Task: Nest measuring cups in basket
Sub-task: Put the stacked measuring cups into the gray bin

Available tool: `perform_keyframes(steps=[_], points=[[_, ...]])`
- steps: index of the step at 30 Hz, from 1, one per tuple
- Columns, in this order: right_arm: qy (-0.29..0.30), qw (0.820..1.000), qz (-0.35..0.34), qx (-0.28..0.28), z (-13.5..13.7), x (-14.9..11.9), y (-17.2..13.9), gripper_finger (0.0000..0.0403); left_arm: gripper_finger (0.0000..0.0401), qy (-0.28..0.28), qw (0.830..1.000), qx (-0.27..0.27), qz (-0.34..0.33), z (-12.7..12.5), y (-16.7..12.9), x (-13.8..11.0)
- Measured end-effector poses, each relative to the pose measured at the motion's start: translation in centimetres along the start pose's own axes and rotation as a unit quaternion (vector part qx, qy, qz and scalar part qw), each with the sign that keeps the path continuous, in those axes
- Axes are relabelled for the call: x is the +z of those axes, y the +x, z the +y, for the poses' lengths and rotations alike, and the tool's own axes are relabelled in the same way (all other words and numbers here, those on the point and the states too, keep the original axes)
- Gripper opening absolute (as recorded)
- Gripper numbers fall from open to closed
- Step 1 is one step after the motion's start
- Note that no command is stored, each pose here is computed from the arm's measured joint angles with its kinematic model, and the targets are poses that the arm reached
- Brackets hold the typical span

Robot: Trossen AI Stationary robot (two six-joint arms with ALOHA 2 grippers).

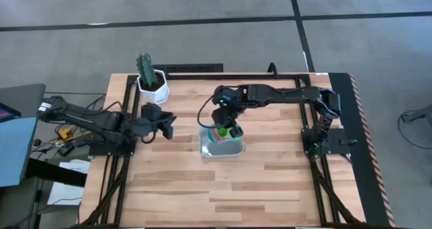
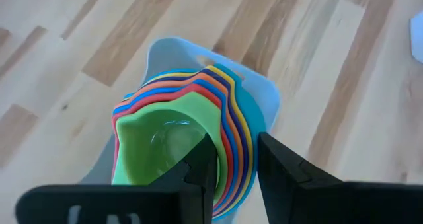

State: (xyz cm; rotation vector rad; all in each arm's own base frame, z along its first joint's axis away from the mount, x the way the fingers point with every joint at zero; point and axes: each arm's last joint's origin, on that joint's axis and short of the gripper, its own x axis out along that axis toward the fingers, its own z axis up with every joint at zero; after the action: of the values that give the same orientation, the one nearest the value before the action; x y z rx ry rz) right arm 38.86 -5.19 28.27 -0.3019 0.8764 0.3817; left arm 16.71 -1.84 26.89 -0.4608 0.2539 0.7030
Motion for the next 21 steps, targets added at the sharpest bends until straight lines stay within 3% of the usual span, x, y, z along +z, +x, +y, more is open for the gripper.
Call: perform_keyframes(steps=[9,21], points=[[-0.026,0.999,-0.020,-0.006,-1.5,-0.5,0.6,0.0108,0.0106,-0.047,0.996,0.061,-0.054,-0.4,1.0,-0.4],[-0.013,0.998,0.024,0.048,-1.1,-1.7,4.8,0.0108,0.0106,-0.045,0.996,0.052,-0.062,-0.7,0.9,-0.1]])
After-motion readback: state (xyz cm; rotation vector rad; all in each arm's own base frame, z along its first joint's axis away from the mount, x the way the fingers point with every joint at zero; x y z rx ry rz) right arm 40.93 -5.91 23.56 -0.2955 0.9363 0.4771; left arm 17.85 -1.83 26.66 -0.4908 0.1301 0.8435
